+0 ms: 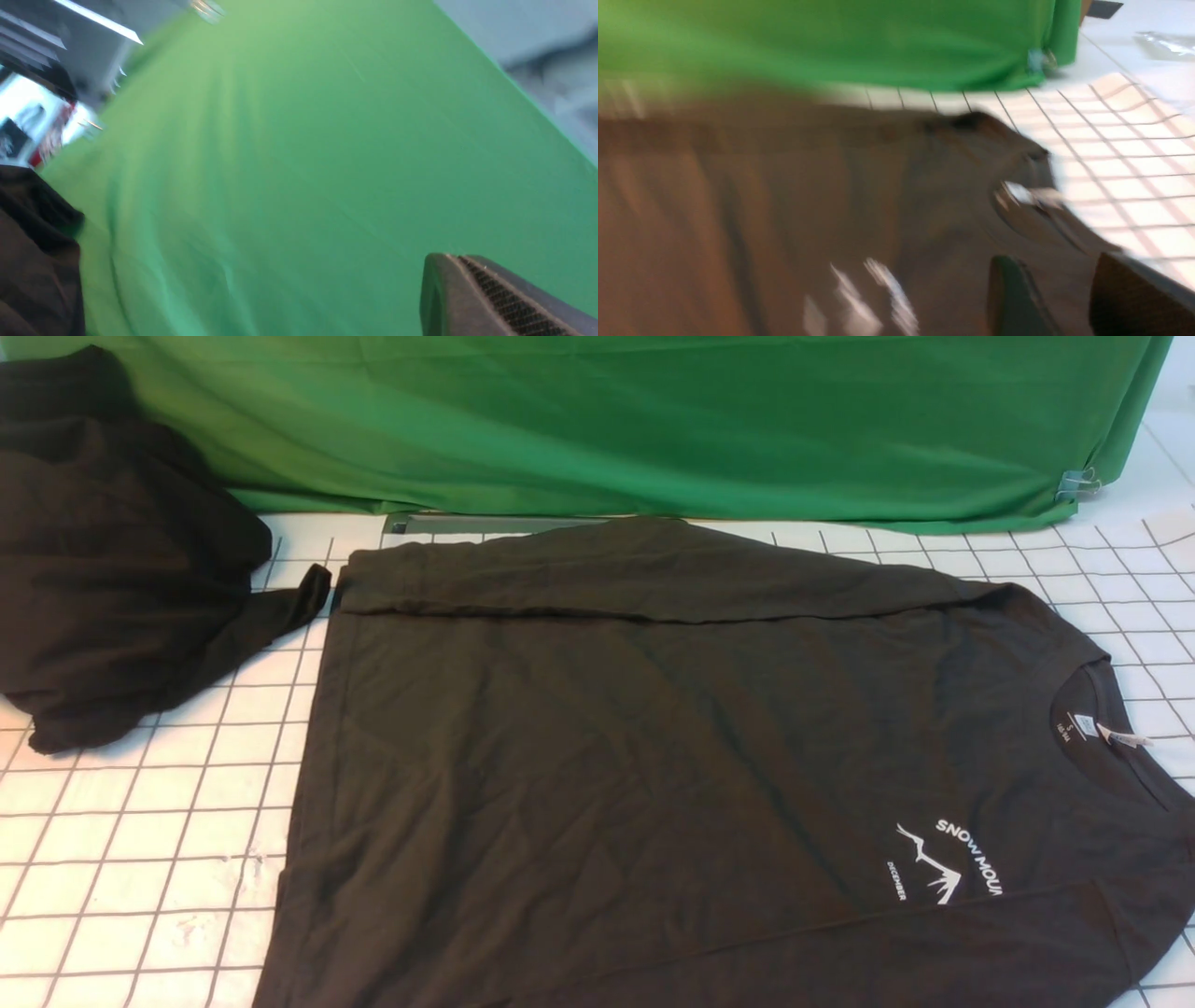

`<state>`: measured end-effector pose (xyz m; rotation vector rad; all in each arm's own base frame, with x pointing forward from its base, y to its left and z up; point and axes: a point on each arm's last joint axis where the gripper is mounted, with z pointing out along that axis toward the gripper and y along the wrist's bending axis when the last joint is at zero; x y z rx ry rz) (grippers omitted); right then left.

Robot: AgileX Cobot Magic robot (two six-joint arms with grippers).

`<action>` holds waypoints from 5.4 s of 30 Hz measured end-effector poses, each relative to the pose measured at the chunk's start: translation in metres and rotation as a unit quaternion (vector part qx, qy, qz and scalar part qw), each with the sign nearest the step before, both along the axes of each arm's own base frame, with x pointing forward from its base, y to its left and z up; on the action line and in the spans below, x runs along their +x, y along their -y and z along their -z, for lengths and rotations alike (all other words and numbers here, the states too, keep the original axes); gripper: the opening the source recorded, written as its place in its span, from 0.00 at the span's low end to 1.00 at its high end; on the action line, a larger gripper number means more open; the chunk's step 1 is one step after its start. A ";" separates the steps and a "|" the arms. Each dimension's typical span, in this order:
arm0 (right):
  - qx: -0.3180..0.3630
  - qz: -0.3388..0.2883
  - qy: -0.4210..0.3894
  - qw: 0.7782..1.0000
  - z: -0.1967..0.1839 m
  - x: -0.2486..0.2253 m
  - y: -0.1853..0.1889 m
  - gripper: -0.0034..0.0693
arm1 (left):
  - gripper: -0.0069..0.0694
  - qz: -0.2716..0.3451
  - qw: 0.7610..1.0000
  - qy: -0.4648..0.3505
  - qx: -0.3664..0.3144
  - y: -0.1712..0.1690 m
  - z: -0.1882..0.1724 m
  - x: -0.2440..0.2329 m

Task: Fold a long-sleeved shirt over a white checkered tablecloth.
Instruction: 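Grasp the left edge of the dark T-shirt lying flat on the table, then fold the left side of the black T-shirt inward over its body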

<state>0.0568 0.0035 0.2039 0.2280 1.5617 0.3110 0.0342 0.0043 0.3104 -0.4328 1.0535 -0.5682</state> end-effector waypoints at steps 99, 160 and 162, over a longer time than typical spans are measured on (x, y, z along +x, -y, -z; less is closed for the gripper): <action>-0.185 -0.327 -0.402 0.835 -0.089 0.057 -0.053 0.35 | 0.11 0.171 0.603 -0.688 0.366 0.101 0.035 0.369; -0.203 -0.325 -0.480 0.789 0.016 0.149 -0.129 0.12 | 0.11 0.184 0.606 -0.690 0.350 0.101 0.063 0.386; -0.200 -0.320 -0.490 0.786 0.022 0.152 -0.130 0.21 | 0.11 0.184 0.608 -0.688 0.351 0.101 0.062 0.386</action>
